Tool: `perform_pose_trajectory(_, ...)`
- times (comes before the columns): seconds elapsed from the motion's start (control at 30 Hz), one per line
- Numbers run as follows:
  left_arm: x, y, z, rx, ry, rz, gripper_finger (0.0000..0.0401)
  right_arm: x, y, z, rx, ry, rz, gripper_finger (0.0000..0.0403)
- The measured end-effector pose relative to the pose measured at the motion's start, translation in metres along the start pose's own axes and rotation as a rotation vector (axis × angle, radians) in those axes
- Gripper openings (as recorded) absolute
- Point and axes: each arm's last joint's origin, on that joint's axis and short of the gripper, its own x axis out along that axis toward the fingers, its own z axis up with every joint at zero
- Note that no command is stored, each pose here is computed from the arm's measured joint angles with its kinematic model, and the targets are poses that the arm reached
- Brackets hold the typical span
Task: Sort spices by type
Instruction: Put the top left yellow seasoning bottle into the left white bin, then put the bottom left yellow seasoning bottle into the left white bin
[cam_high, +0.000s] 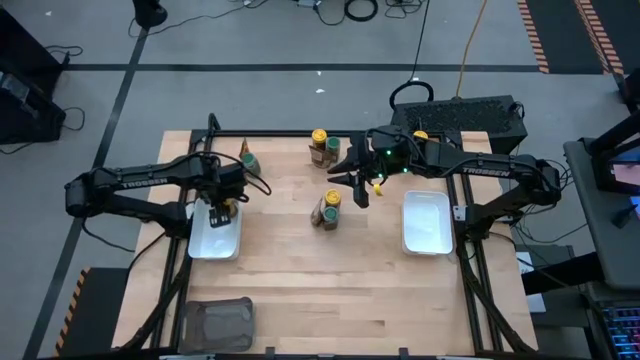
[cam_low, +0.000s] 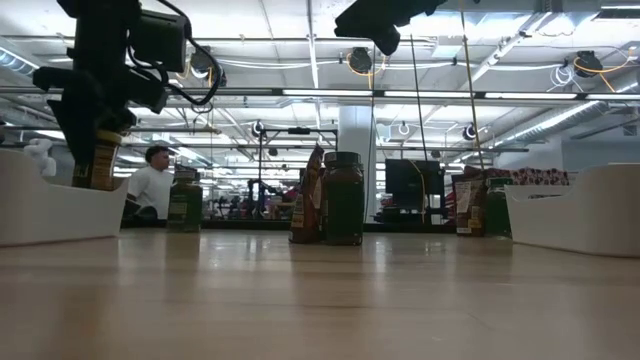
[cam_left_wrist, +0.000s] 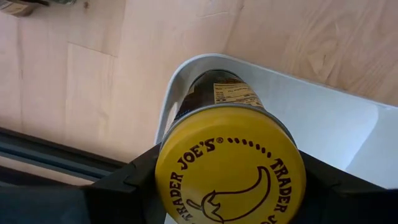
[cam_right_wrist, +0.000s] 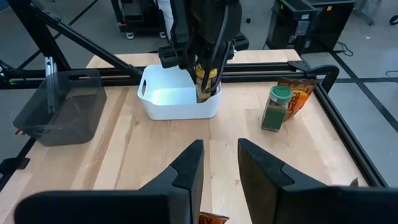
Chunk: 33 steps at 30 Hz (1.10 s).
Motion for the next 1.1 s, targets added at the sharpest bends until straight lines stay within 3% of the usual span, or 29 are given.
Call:
perform_pose_trajectory(0.17, 0.0, 0.0, 0.0, 0.004, 0.0, -0.012, 0.0244, 0.0, 0.0, 0.0, 0.0, 0.0, 0.0, 0.0082)
perform_pose_trajectory(0.5, 0.0, 0.0, 0.0, 0.001, 0.0, -0.01, 0.0316, 0.0, 0.0, 0.0, 0.0, 0.0, 0.0, 0.0082)
perform_pose_trajectory(0.77, -0.006, 0.0, 0.002, 0.001, -0.015, -0.005, 0.032, 0.0, 0.0, 0.0, 0.0, 0.0, 0.0, 0.0082)
perform_pose_trajectory(1.1, -0.042, 0.001, 0.006, 0.024, -0.068, 0.005, 0.0321, 0.0, 0.0, 0.0, 0.0, 0.0, 0.0, 0.0082)
